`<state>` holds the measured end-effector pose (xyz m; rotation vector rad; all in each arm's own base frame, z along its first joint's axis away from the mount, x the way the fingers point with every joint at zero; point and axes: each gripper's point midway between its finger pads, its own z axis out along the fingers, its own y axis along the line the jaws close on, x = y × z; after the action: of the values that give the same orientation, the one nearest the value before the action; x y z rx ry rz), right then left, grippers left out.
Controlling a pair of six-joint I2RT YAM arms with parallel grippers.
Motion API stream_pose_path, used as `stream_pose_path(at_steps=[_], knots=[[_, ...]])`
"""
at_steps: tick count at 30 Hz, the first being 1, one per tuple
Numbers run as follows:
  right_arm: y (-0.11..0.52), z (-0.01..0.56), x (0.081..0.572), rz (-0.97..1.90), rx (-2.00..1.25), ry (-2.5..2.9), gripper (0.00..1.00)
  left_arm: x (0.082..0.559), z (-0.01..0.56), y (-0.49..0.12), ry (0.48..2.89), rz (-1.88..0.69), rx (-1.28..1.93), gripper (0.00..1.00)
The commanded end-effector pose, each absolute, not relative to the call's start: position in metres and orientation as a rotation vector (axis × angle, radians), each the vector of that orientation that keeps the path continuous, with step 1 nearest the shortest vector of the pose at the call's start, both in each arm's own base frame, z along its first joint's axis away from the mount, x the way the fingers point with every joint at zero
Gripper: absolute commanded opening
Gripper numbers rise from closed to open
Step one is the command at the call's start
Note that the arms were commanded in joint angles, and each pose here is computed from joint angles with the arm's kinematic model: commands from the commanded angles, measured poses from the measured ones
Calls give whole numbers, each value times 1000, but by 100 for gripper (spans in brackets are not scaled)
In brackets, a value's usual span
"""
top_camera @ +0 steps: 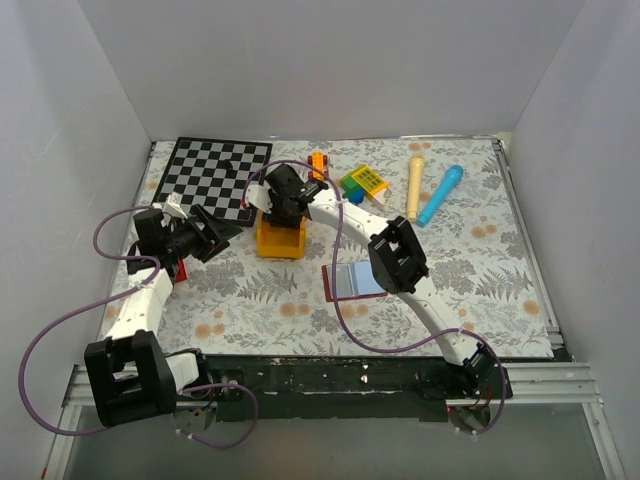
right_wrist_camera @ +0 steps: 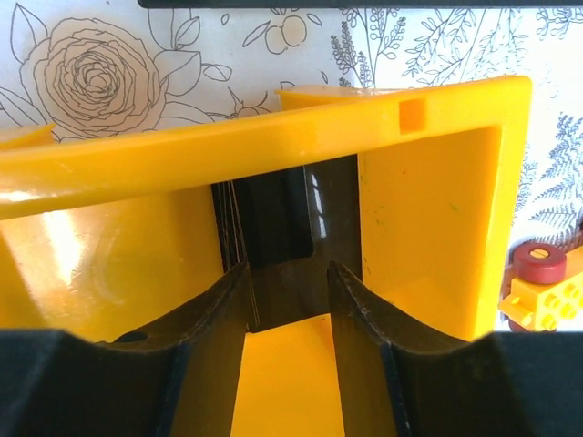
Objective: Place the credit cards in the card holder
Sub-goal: Move the storage box to the center of the board.
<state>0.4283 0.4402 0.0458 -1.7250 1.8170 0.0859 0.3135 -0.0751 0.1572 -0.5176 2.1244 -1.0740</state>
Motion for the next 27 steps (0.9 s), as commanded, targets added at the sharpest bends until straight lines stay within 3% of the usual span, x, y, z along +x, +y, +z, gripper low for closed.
stream_pose_path(at_steps=[1, 6, 16, 27], knots=[[435, 33, 424, 85, -1754, 1837, 45, 315, 160, -75, 2111, -1086, -496, 67], [435, 32, 412, 100, -1770, 1851, 36, 314, 160, -76, 2111, -1088, -493, 67], [430, 30, 369, 161, -1815, 1900, 30, 310, 156, -76, 2117, -1087, -502, 66], [444, 64, 313, 214, -1797, 1826, 47, 310, 157, -76, 2111, -1087, -495, 66]])
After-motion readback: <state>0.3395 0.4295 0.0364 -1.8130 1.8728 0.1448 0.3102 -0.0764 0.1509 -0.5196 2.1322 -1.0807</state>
